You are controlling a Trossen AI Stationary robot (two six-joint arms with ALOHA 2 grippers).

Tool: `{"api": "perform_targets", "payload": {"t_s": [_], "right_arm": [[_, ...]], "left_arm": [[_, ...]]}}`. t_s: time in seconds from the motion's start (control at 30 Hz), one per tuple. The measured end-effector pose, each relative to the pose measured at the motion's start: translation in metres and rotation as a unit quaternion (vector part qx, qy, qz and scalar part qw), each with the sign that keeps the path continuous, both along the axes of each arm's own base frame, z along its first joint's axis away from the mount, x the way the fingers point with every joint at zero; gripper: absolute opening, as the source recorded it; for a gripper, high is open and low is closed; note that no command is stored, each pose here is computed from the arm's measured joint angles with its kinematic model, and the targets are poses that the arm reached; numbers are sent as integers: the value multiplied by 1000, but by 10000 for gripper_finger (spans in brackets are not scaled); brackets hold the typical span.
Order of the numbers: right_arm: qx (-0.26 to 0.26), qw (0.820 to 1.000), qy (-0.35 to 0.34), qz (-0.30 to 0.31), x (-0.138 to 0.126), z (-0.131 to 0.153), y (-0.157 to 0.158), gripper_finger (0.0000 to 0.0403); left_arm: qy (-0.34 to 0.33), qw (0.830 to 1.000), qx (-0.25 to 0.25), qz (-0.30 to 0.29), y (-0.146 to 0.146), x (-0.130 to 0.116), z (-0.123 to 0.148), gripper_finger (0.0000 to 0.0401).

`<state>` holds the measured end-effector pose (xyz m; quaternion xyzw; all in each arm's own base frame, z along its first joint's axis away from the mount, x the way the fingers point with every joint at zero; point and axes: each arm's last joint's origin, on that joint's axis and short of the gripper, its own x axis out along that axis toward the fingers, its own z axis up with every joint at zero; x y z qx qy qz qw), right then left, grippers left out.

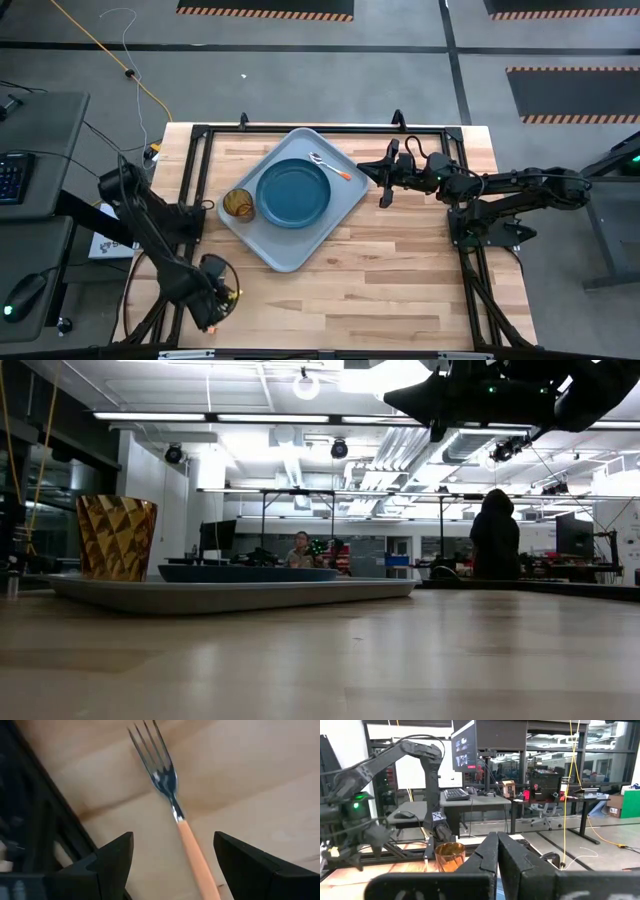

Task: Pick and place plate/cup/fork/spoon on tray
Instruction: Put the fork on the tray

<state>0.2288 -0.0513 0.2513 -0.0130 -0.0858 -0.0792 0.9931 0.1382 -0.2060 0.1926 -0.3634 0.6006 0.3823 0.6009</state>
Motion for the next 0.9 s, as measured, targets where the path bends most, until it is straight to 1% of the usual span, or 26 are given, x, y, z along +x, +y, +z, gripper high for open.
{"api": "perform_targets", "payload": {"t_s": [0.13, 0.23, 0.33, 0.4, 0.53, 0.77, 0.9], "right_arm": [[0, 1000, 0, 0, 0, 0, 0, 0], [2, 1000, 0, 0, 0, 0, 0, 0], [2, 1000, 0, 1, 0, 0, 0, 0], [2, 1000, 2, 0, 0, 0, 0, 0], [3, 1000, 4, 0, 0, -1, 0, 0], [3, 1000, 4, 0, 0, -1, 0, 0], [3, 1000, 4, 1, 0, -1, 0, 0]], "left_arm": [[-12, 1000, -26, -3, -15, 8, -15, 264], [-32, 999, -34, -5, -22, 14, -24, 264], [-18, 999, -39, -6, -26, 15, -30, 264], [-3, 999, -33, -5, -26, 13, -33, 264], [5, 1000, -18, 0, -26, 9, -35, 264], [-1, 1000, -18, 1, -26, 9, -35, 264], [-7, 1000, -25, 11, -23, 7, -46, 264]]}}
